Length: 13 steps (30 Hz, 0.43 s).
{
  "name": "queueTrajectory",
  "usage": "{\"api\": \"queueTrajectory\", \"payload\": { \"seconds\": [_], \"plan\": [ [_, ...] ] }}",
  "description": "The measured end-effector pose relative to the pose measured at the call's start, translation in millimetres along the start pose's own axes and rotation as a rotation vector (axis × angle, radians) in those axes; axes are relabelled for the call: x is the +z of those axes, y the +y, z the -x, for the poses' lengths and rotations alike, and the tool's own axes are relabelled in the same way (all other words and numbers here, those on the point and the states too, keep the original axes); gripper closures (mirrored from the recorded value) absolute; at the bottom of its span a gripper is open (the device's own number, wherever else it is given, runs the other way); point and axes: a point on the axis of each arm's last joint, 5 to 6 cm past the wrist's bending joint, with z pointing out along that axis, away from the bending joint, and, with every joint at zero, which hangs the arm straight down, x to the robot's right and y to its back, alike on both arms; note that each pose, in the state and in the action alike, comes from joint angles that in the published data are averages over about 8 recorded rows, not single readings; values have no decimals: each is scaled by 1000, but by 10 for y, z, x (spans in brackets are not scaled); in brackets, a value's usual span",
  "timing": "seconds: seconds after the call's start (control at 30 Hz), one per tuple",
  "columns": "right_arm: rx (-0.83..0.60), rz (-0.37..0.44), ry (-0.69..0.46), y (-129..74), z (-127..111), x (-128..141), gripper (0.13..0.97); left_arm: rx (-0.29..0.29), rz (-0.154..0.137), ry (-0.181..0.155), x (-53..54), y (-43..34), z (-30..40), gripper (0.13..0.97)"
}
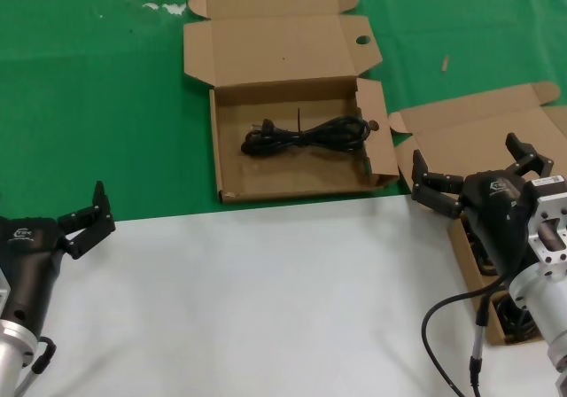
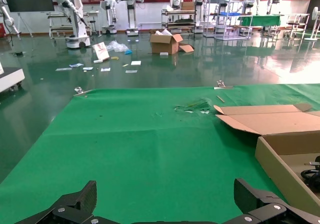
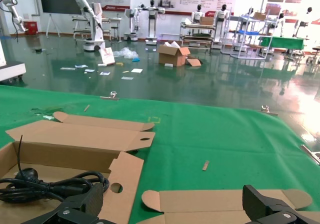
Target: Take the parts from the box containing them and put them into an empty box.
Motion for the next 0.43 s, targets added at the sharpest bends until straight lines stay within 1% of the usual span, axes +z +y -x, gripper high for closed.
{"api": "queueTrajectory", "payload": {
  "seconds": [0.43],
  "plan": [
    [0, 0, 0, 0, 0, 0, 130, 0, 0, 0, 0, 0, 0, 132]
  ]
}}
